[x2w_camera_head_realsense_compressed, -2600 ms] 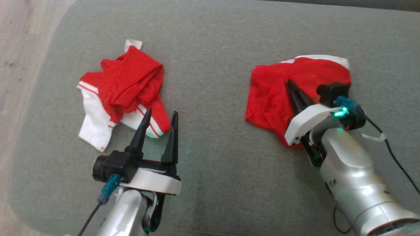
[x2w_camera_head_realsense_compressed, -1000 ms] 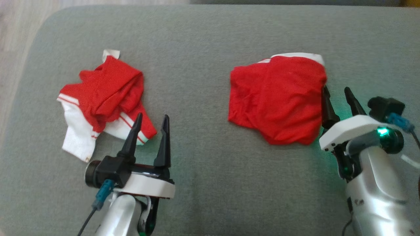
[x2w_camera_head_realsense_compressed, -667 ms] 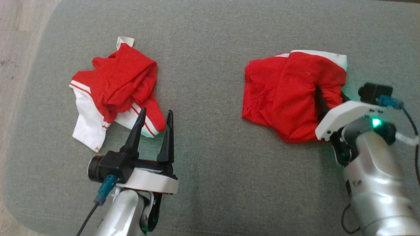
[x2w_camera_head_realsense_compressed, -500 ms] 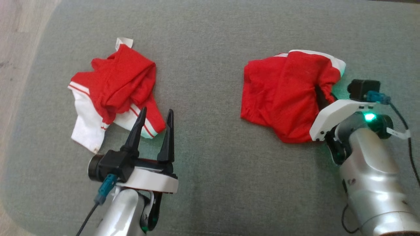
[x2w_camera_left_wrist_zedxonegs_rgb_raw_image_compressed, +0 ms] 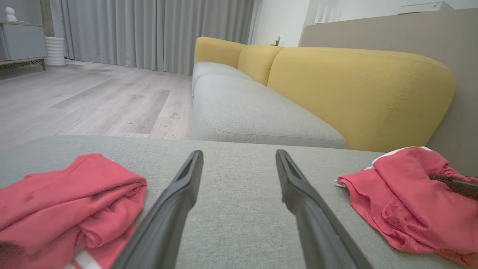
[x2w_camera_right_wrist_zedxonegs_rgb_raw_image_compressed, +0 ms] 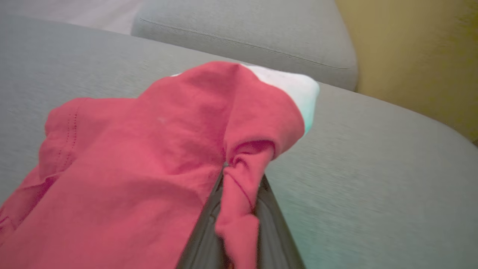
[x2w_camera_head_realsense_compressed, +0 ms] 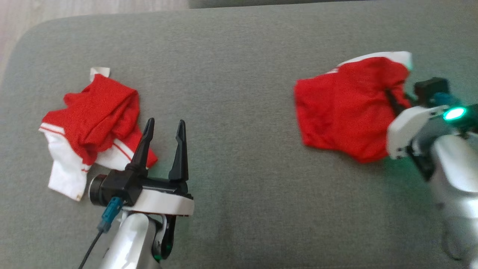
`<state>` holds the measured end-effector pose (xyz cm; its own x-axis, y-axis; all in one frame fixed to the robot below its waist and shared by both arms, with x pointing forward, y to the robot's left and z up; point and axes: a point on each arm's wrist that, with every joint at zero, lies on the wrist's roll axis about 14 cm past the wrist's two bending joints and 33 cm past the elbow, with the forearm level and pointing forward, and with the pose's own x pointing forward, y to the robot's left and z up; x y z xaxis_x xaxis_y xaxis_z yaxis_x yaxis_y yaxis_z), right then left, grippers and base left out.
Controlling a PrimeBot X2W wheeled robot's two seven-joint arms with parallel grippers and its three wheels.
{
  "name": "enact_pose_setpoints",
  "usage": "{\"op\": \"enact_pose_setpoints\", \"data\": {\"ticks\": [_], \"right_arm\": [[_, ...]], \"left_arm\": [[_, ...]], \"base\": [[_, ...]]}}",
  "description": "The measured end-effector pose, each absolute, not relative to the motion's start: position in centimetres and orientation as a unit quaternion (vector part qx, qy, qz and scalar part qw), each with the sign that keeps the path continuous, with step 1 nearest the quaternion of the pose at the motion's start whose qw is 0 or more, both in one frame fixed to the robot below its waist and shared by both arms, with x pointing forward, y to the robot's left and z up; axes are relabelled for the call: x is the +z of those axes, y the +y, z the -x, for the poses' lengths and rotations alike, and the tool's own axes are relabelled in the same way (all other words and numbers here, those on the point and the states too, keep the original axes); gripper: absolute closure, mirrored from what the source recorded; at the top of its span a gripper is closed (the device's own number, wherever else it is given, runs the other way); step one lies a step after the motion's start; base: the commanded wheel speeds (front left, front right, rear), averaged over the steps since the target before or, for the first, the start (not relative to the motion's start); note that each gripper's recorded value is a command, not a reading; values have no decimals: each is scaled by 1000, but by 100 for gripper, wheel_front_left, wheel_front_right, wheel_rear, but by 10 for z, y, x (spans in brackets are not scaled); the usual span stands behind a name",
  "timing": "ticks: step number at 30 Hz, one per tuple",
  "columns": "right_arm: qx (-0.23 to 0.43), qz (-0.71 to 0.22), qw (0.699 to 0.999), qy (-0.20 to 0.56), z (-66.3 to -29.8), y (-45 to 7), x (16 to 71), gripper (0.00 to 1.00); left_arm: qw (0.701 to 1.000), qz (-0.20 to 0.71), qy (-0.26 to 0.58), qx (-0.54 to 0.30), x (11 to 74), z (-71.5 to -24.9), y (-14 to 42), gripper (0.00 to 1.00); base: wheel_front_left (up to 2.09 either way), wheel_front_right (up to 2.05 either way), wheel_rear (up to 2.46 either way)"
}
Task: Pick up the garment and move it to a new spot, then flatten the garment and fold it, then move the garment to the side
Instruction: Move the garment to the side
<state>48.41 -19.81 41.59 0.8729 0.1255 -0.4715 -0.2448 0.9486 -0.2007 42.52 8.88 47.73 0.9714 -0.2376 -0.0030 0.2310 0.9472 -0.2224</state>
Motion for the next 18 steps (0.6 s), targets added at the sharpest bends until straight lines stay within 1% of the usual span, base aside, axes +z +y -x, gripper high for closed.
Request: {"op": "enact_pose_setpoints", "data": {"ticks": [6,11,12,15,18], "right_arm": [[63,210,936,275,-471,-277,418,100],[34,274,911,307,-466,-335,420,100],[34,274,911,307,-466,-335,420,100],[13,294,898,327,-465,-362,419,100],[-6,292,898,329,-474,-376,421,100]], "left_arm": [[984,111,21,-136,471,-430,78,0],[983,109,35,-140,459,-433,76,0],[983,109,35,-140,459,-433,76,0],[983,107,39,-142,454,-438,77,0],[984,106,38,-138,453,-444,80,0]], "base": [[0,0,0],[0,0,0],[0,0,0],[0,0,0],[0,0,0]]}}
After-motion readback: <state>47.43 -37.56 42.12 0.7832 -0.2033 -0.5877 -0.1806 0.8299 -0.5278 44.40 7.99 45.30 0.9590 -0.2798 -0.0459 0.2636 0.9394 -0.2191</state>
